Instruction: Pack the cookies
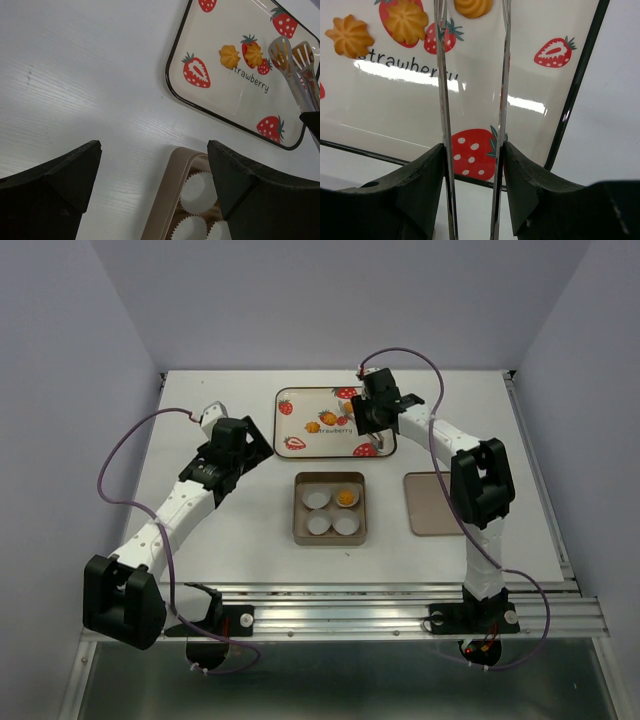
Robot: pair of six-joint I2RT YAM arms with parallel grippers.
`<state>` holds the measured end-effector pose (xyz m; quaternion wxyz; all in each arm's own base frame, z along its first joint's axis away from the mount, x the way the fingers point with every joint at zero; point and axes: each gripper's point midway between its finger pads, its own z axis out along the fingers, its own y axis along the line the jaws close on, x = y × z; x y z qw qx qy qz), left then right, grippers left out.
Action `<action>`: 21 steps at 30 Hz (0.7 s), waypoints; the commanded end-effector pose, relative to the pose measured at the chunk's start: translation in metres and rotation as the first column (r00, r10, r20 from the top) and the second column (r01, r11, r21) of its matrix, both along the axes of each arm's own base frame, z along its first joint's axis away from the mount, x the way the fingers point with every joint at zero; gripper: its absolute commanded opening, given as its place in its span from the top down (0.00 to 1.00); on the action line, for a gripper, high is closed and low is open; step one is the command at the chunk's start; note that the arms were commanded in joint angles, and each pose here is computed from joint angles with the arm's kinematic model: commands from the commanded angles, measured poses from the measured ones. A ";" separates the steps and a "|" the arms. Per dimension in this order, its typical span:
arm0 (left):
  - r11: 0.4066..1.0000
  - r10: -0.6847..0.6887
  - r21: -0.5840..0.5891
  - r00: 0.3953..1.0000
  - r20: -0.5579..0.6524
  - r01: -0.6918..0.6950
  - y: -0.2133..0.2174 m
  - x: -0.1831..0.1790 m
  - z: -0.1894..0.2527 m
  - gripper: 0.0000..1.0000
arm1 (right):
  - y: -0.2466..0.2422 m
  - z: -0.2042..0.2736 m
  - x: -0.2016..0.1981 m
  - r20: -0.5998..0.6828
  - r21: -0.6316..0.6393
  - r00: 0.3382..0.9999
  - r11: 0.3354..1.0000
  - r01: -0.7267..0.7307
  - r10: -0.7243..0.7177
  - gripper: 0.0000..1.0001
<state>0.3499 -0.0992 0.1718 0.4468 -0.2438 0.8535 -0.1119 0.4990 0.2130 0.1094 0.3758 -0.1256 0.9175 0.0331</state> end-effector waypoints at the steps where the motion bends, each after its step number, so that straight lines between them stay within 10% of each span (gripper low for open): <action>1: 1.000 0.011 0.003 0.998 0.067 -0.011 0.003 0.013 0.026 0.01 | 0.006 0.025 0.024 0.086 0.042 0.996 0.999 0.008 -0.012 0.46; 21: 1.000 0.003 0.000 0.998 0.064 -0.003 0.003 0.013 0.026 0.01 | 0.005 0.027 0.021 0.083 0.056 0.996 0.998 0.022 -0.027 0.59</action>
